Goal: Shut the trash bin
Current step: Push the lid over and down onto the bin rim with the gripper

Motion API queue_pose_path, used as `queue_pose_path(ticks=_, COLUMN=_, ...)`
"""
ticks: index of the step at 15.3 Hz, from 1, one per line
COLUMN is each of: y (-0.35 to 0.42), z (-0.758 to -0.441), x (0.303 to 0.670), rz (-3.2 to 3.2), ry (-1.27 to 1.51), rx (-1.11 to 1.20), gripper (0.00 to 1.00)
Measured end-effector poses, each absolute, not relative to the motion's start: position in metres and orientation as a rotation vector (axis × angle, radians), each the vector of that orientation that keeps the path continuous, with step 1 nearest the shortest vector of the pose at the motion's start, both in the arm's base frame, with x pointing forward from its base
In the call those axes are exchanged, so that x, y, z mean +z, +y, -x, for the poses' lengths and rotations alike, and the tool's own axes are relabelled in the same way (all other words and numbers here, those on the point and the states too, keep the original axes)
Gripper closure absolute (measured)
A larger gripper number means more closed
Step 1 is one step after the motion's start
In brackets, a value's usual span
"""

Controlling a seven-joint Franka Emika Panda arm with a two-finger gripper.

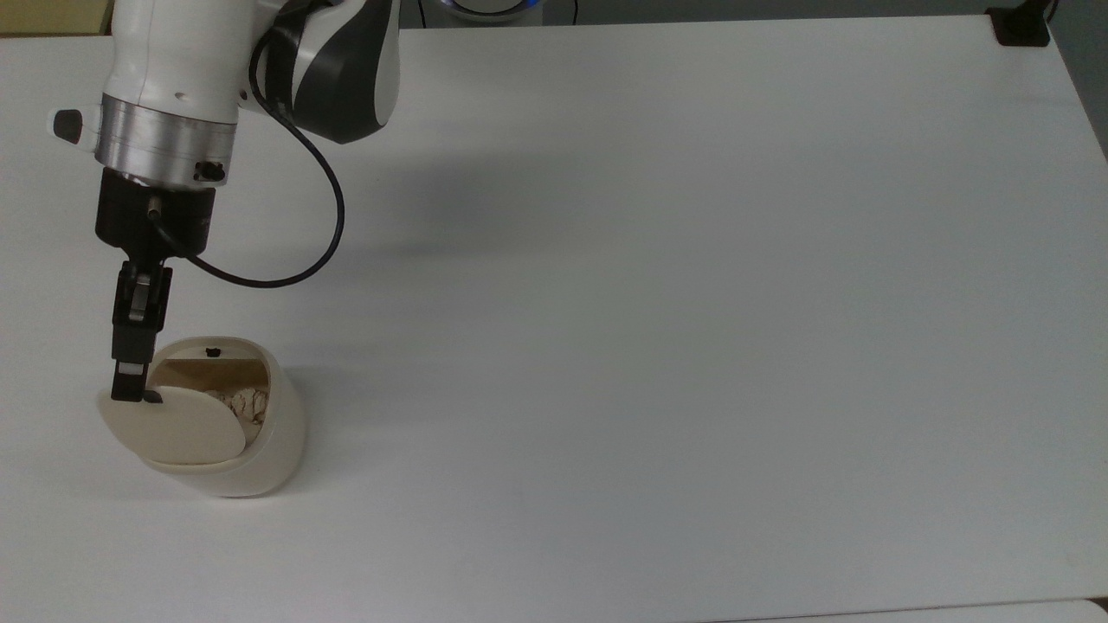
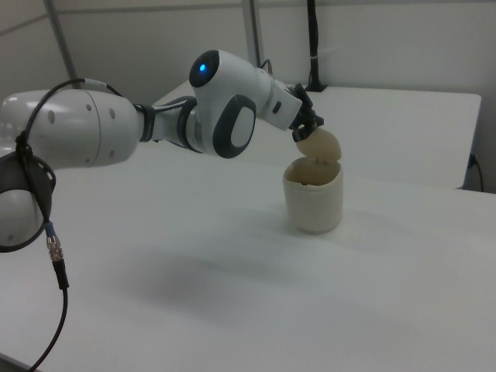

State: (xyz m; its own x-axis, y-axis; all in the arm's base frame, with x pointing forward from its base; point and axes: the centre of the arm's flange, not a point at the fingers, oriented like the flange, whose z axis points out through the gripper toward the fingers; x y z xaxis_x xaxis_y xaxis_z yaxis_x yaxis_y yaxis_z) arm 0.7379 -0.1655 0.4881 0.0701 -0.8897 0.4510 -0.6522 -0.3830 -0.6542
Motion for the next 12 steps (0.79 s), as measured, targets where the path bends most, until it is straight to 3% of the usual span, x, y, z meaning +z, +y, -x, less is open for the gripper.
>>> queue_pose_path(ticks=12, y=-0.172, z=-0.715, x=0.438, rz=2.295, ry=1.487, rx=-1.131, gripper=0.99)
